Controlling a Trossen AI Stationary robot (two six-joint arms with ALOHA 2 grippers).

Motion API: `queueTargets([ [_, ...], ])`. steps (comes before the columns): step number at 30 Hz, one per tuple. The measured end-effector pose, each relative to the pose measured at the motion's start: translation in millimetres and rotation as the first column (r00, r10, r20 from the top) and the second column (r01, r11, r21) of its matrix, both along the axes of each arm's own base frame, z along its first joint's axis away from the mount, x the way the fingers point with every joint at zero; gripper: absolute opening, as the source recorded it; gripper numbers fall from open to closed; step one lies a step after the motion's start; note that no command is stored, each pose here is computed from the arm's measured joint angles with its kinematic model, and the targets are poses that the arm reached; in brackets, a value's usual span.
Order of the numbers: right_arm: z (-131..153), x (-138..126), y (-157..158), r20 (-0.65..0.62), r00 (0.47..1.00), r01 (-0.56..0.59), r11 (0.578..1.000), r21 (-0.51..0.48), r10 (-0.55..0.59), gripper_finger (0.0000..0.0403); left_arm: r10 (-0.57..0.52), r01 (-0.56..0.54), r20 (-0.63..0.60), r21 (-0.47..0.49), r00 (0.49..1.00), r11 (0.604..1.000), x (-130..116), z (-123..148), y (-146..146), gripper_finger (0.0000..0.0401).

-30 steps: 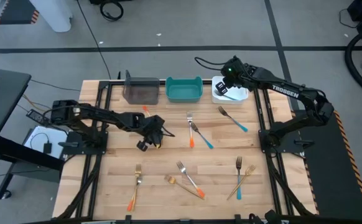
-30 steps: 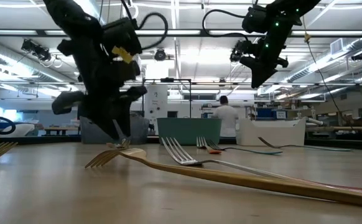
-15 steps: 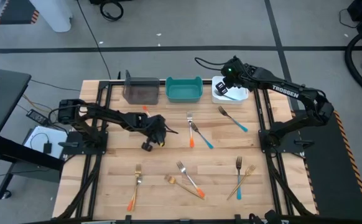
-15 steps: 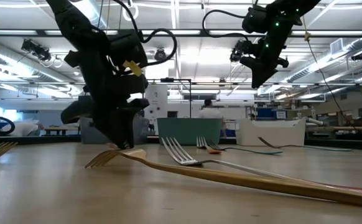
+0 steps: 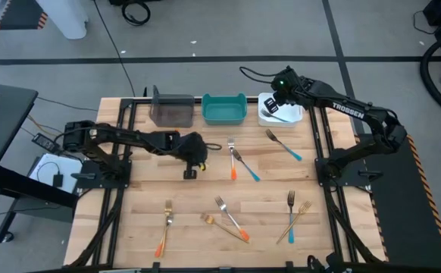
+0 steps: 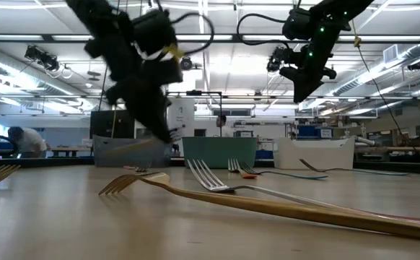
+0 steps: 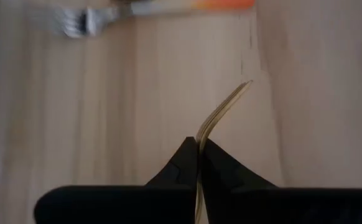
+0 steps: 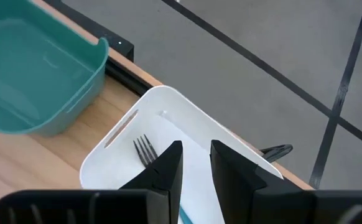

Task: Sort silverware by color (type)
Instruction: Put the gold fork into the black bin

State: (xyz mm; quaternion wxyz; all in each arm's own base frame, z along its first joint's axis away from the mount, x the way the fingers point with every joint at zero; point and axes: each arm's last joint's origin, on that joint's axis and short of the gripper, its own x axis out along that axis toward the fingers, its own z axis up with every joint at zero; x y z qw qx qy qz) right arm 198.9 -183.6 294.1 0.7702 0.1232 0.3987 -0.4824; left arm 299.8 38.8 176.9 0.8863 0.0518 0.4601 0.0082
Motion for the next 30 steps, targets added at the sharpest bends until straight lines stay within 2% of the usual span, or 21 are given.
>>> queueTargets([
  [3,1,-3,-5,0.038,0.999,-0.001,1.0,0.01,0.001,0.0091,0.047,-0.046,-0.014,0.047,0.999,0.998,8,24,6,0.001],
  [7,5,-2,-12,0.134,0.99,-0.035,0.999,0.017,0.033,0.0091,0.163,-0.157,-0.034,0.142,0.986,0.977,13,54,25,0.001],
  [11,8,2,-13,0.203,0.973,-0.117,0.993,0.01,0.112,0.0091,0.306,-0.302,0.014,0.209,0.952,0.93,14,87,53,0.001],
  [15,10,5,-14,0.192,0.961,-0.2,0.979,-0.028,0.202,0.0091,0.413,-0.421,0.083,0.215,0.907,0.881,8,109,89,0.0011],
  [18,11,4,-15,0.168,0.959,-0.224,0.974,-0.046,0.228,0.0091,0.486,-0.493,0.088,0.209,0.87,0.845,-4,112,116,0.0011],
  [23,10,-2,-20,0.154,0.966,-0.205,0.978,-0.042,0.21,0.0091,0.545,-0.535,0.007,0.201,0.839,0.821,-31,106,154,0.0012],
  [26,8,-8,-23,0.144,0.973,-0.182,0.983,-0.02,0.183,0.0091,0.583,-0.573,-0.041,0.146,0.811,0.807,-45,98,172,0.0013],
  [30,5,-15,-26,0.12,0.981,-0.158,0.987,0.019,0.155,0.0091,0.619,-0.607,-0.083,0.13,0.781,0.784,-55,86,193,0.0014],
])
